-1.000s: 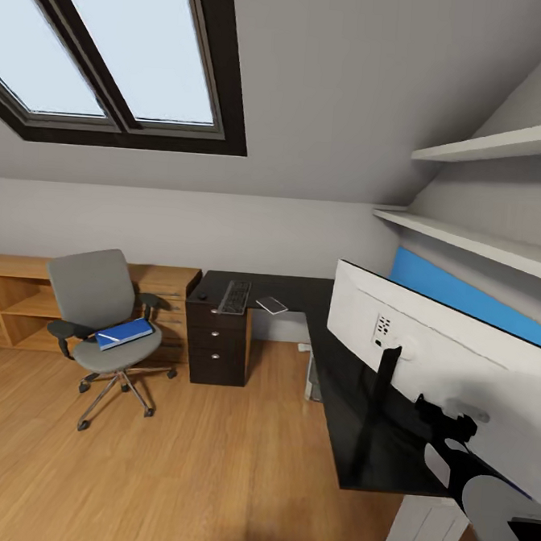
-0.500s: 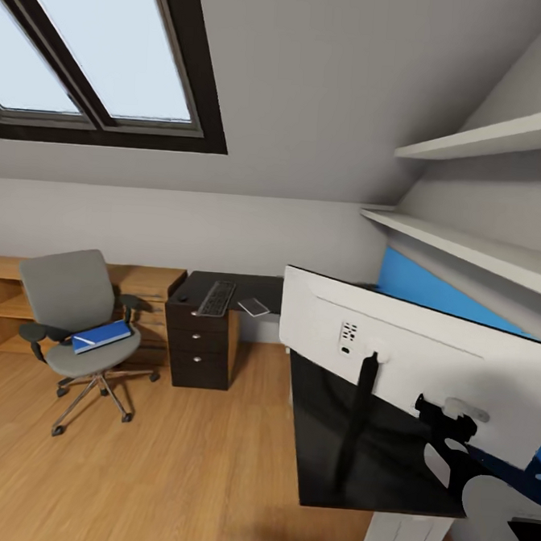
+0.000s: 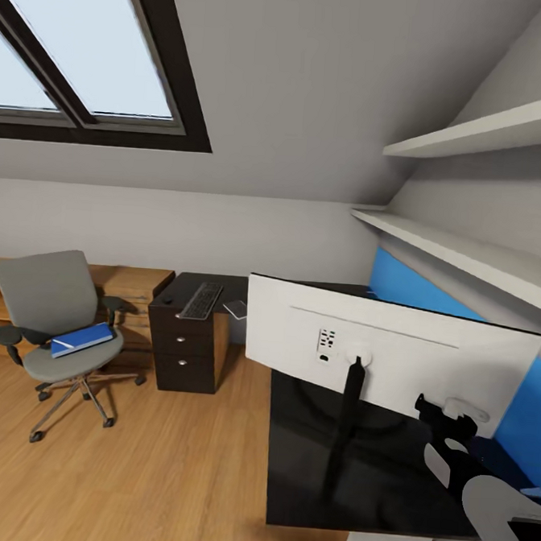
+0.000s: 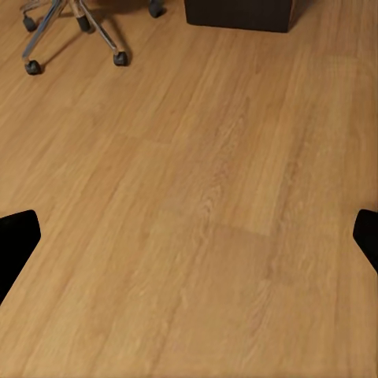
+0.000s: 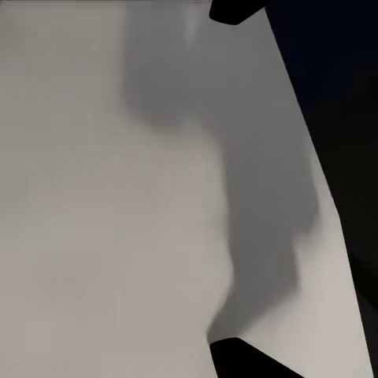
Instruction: In the bedroom, organize the workspace by keeping the computer under the desk, ensuring the monitor is on the desk, placing the keyboard on the desk next to the monitor, placing the mouse on the desk next to the keyboard, moving the folder from the swivel chair onto the desk next to the mouse, stacking the notebook on top of the folder with the pen on top of the notebook, and positioning the swivel chair next to the desk.
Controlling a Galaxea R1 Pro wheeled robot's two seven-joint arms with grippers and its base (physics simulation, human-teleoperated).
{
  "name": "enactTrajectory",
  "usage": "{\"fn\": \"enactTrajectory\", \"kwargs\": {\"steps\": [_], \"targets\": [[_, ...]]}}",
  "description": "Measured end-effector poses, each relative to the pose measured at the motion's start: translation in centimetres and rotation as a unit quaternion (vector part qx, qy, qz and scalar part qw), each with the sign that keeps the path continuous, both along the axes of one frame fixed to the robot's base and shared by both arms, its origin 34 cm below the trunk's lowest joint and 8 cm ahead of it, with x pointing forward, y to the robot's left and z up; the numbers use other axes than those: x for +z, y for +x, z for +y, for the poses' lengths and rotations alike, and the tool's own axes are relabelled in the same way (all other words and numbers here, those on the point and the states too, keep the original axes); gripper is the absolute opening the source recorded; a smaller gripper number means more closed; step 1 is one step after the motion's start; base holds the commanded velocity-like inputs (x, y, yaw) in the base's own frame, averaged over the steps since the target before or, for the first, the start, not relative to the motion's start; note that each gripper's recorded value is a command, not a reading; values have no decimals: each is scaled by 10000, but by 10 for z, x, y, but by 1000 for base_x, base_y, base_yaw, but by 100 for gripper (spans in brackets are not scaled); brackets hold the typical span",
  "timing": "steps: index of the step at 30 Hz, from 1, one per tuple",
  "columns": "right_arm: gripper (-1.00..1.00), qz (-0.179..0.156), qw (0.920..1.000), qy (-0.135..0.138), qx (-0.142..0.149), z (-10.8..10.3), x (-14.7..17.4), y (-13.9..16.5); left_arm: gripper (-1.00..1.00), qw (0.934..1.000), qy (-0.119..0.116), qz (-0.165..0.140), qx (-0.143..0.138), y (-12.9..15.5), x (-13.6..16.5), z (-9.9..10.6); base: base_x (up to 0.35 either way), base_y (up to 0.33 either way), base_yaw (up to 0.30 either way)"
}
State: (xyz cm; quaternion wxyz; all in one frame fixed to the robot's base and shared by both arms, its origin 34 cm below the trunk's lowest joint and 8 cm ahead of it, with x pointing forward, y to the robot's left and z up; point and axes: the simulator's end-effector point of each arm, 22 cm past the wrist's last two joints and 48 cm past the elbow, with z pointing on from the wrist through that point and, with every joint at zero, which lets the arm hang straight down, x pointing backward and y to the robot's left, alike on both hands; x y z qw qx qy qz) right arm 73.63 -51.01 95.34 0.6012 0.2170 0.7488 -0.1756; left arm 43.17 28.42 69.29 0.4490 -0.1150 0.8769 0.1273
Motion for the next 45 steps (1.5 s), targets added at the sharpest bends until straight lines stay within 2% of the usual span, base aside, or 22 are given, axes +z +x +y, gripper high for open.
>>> {"fn": "enactTrajectory", "kwargs": {"steps": [10, 23, 32, 45], "targets": [[100, -4, 10000, 9, -15, -1, 0, 0, 100, 10000, 7, -1, 8, 0, 0, 1, 51, -5, 0], [100, -20, 10000, -22, 25, 4, 0, 2, 100, 10000, -1, 14, 10, 0, -1, 1, -314, -38, 9], [100, -53, 10000, -23, 29, 5, 5, 2, 100, 10000, -1, -20, 10, 2, 1, 1, -242, -233, 186], [100, -71, 10000, -20, 41, 6, 7, 2, 100, 10000, -3, -45, 24, 3, 3, 1, -27, -91, 159]]}}
